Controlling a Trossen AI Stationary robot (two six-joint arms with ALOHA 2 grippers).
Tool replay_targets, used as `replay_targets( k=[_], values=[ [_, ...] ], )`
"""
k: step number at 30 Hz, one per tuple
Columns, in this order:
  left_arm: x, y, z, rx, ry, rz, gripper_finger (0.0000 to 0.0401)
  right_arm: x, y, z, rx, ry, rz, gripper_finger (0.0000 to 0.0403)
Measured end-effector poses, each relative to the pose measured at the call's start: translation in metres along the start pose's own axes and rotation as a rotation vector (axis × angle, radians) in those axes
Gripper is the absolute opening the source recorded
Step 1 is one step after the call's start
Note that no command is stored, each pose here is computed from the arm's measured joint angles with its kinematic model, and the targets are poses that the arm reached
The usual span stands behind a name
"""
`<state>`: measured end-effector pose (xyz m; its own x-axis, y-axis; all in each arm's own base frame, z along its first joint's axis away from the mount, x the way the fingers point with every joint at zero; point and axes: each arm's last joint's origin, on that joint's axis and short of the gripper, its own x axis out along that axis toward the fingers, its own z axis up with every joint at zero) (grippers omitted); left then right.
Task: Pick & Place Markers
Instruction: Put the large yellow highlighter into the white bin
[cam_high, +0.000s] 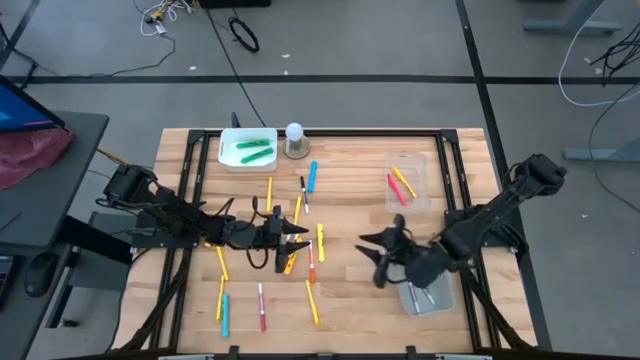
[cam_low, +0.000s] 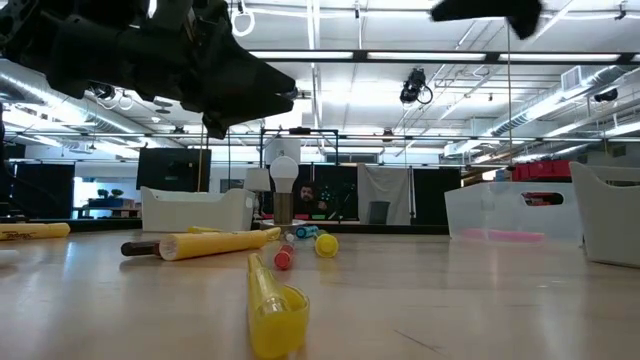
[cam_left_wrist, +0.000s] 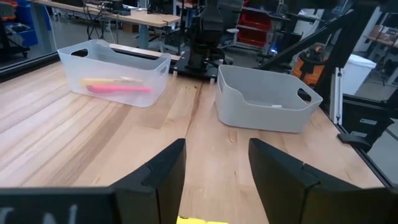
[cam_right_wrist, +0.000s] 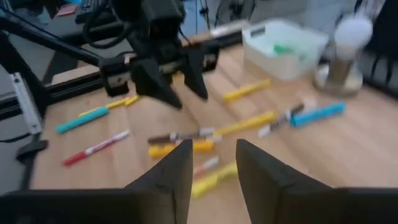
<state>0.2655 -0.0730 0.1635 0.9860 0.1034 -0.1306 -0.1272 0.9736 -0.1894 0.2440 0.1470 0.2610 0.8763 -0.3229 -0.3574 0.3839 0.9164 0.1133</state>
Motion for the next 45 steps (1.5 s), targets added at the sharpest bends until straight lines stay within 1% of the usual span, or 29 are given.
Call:
replay_targets(
  k=[3,6,10,15,17,20,22,28,33,39,45],
  values=[
    [-0.002,0.0,0.003,-0.001,-0.002,-0.001,0.0178,0.024,0.002,-0.002,-0.047,-0.025,-0.033,0.0126],
    [-0.006,0.001,0.007,0.013,0.028,0.008,0.0177,0.051,-0.001,-0.011,-0.046,0.014,-0.041,0.014],
    [-0.016,0.006,0.01,0.051,0.116,0.067,0.0177,0.09,-0.011,-0.031,0.025,0.127,-0.038,0.0178],
    [-0.028,0.013,0.01,0.042,0.217,0.166,0.0177,0.135,-0.027,-0.055,0.088,0.252,-0.008,0.0239],
    [-0.029,0.015,0.009,0.034,0.22,0.202,0.0177,0.149,-0.034,-0.064,0.11,0.289,0.007,0.0257],
    [-0.029,0.015,0.009,0.032,0.218,0.213,0.0177,0.166,-0.041,-0.07,0.176,0.323,-0.003,0.0271],
    [-0.029,0.015,0.008,0.033,0.219,0.213,0.0177,0.175,-0.043,-0.072,0.187,0.343,-0.028,0.0271],
    [-0.029,0.015,0.008,0.033,0.223,0.215,0.0177,0.189,-0.043,-0.084,0.128,0.417,-0.068,0.0256],
    [-0.029,0.015,0.008,0.032,0.222,0.214,0.0177,0.188,-0.047,-0.092,0.079,0.482,-0.118,0.0227],
    [-0.029,0.015,0.008,0.034,0.223,0.214,0.0177,0.183,-0.051,-0.097,-0.005,0.55,-0.153,0.0165],
    [-0.029,0.015,0.008,0.034,0.223,0.214,0.0177,0.181,-0.051,-0.098,-0.06,0.568,-0.145,0.0078]
  ],
)
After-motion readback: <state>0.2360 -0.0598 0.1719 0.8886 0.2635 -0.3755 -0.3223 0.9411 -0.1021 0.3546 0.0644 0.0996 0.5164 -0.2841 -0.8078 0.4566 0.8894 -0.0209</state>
